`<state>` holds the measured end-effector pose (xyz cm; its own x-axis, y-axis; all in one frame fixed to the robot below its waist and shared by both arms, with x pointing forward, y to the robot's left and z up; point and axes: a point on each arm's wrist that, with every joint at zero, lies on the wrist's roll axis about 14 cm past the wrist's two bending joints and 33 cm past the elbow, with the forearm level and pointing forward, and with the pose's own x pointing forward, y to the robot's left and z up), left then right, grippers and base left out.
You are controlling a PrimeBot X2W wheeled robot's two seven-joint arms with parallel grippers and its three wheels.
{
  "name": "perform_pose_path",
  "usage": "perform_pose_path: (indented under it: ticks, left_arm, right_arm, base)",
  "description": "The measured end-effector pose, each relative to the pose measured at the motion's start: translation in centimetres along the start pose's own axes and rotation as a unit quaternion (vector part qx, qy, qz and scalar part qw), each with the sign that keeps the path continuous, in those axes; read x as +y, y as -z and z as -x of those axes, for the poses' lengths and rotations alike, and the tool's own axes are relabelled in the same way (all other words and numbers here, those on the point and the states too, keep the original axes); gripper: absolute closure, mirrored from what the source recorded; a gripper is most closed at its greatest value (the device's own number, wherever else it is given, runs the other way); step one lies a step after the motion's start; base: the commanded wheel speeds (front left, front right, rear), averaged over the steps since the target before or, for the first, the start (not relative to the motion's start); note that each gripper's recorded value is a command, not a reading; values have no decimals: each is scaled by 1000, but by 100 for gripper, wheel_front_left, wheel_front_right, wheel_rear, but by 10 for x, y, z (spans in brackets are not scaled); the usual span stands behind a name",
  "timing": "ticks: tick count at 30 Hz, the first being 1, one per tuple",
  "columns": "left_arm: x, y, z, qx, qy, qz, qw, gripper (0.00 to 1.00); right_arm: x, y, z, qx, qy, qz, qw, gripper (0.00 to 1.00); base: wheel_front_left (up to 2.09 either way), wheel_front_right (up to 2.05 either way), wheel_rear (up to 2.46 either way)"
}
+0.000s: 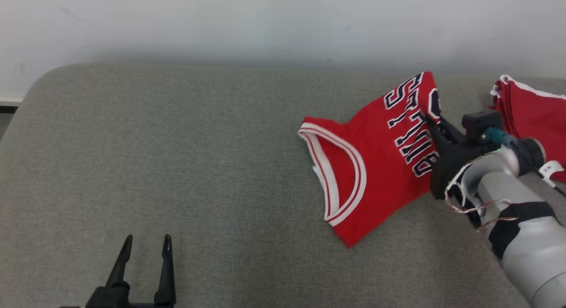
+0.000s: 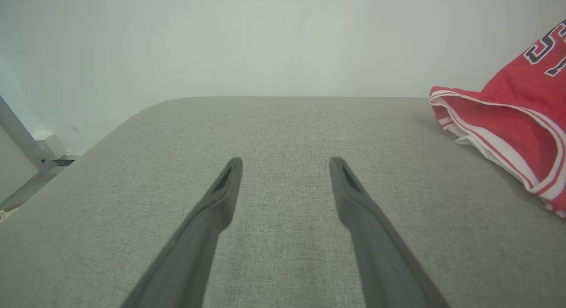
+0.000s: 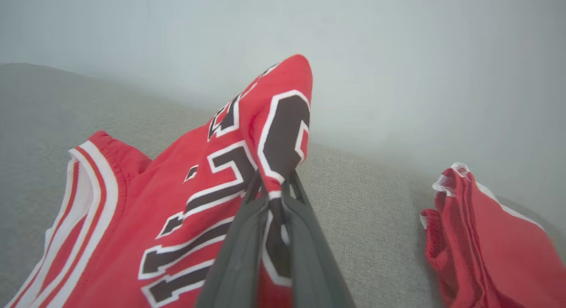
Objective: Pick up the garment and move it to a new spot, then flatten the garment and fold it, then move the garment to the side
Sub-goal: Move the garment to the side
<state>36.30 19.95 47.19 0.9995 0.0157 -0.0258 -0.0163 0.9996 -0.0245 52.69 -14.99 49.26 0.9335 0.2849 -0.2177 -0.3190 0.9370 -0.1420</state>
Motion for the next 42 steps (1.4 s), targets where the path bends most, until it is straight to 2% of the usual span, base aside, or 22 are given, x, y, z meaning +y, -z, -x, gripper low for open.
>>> perform_pose_path:
  ticks: [5, 12, 20, 28, 36, 42]
  left_arm:
    - [-14, 8, -16, 10, 26, -4, 1000, 0]
    - [-26, 14, -32, 16, 55, -14, 998, 0]
    - [-35, 17, -48, 15, 76, -23, 997, 0]
    - [-34, 27, -61, 24, 85, -33, 996, 0]
    - [-31, 40, -71, 37, 86, -37, 995, 0]
    - [-29, 42, -76, 38, 86, -42, 995, 0]
  right_arm:
    - [-59, -3, 8, 4, 53, 31, 998, 100]
    - [-119, -14, 18, 9, 110, 60, 992, 100]
    - [-170, -28, 17, 17, 160, 77, 984, 100]
    - [-225, -31, 22, 46, 210, 111, 970, 100]
    - [-255, -10, 24, 96, 234, 135, 958, 100]
    - [-265, 4, 27, 128, 239, 155, 950, 100]
  base:
    - [0, 0, 0]
    - [0, 0, 0]
    - [0, 0, 0]
    - [0, 0, 0]
    - [0, 0, 0]
    - [0, 0, 0]
